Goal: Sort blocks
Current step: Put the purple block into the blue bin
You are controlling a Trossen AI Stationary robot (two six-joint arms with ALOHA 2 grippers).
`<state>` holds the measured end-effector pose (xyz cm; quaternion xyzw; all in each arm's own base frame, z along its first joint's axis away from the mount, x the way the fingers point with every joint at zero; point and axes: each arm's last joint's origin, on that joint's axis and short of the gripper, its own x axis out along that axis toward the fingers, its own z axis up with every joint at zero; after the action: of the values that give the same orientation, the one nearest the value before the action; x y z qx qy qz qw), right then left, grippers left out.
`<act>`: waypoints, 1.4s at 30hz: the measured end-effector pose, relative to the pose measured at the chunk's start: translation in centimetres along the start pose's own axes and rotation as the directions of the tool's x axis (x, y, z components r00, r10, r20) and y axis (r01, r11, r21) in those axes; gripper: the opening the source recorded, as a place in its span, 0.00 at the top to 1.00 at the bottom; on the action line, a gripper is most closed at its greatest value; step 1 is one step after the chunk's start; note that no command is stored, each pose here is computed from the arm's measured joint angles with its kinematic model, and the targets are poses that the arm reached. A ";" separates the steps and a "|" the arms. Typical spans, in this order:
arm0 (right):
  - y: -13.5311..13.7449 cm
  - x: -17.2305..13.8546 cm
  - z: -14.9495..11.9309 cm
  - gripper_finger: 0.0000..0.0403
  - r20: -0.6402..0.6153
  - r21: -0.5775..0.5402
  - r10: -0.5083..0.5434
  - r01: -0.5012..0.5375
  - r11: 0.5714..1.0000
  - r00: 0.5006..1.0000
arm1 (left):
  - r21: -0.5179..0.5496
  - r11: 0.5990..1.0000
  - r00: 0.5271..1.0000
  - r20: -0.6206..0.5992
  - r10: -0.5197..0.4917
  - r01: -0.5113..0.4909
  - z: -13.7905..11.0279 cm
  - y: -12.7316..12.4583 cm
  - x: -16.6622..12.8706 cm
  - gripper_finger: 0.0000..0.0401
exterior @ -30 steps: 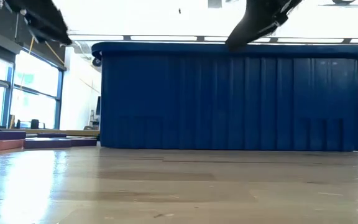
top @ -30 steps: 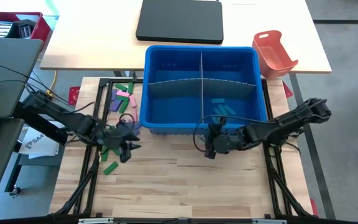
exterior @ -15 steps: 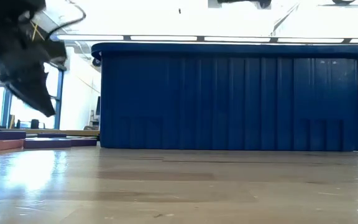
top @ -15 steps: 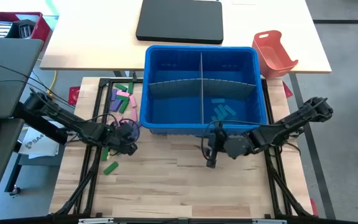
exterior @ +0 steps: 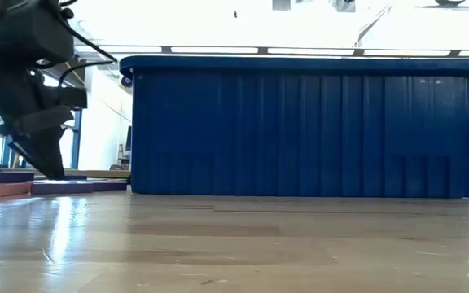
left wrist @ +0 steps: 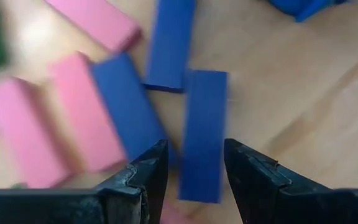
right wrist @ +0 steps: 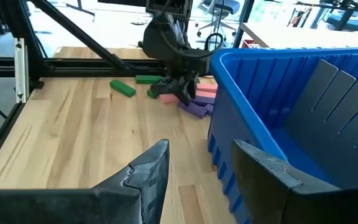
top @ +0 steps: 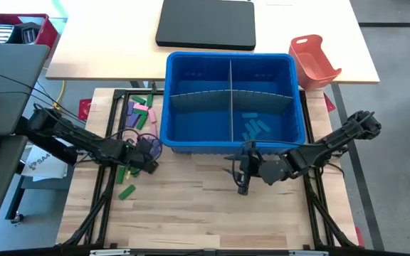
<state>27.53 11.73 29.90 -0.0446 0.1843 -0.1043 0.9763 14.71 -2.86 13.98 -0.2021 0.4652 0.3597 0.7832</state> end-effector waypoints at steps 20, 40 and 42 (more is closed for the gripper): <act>0.0 0.0 -0.1 0.58 -0.006 0.003 0.003 -0.003 1.000 1.000 | -0.037 0.996 0.995 -0.051 -0.086 0.084 -0.3 0.1 1.2 0.77; -0.4 0.7 1.7 0.58 0.133 0.019 0.152 -0.155 0.988 0.979 | 0.583 0.546 0.576 0.157 -0.802 0.601 4.6 -9.0 -14.5 0.77; -0.1 0.4 1.8 0.58 0.144 -0.004 0.165 -0.166 0.986 0.976 | 0.578 0.593 0.528 0.302 -0.794 0.561 6.0 -9.5 -15.1 0.77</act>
<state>28.57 11.62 31.45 -0.0326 0.1161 -0.0197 0.9925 20.64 -10.90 29.93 -0.0928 0.1728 -0.0494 0.9793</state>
